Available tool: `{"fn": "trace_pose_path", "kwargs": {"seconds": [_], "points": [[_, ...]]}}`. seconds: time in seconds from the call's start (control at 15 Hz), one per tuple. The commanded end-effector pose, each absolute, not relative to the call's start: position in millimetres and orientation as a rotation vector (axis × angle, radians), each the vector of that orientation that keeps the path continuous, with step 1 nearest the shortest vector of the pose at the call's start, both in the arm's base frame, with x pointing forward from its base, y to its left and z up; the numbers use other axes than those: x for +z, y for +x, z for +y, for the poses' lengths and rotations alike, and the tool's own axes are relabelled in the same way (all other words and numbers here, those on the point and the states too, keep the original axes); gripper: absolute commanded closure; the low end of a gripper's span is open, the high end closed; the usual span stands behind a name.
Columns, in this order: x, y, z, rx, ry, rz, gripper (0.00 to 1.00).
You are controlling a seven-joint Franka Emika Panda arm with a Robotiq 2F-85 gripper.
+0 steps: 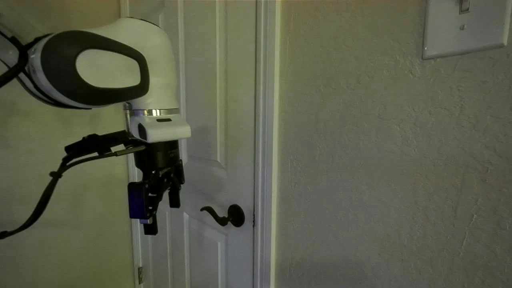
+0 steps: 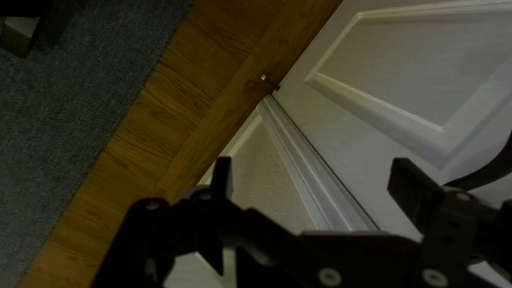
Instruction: Open the door
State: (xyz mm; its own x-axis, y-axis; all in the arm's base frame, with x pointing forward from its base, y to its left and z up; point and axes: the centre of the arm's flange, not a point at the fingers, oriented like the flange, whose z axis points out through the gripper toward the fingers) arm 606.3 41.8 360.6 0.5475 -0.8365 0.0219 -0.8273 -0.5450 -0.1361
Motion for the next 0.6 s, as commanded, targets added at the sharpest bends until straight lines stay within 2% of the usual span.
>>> {"fn": "trace_pose_path", "kwargs": {"seconds": [0.0,0.53], "points": [[360,606,42,-0.127,-2.666,1.438,0.0],[337,647,63,-0.188,-2.537,1.557,0.0]]}}
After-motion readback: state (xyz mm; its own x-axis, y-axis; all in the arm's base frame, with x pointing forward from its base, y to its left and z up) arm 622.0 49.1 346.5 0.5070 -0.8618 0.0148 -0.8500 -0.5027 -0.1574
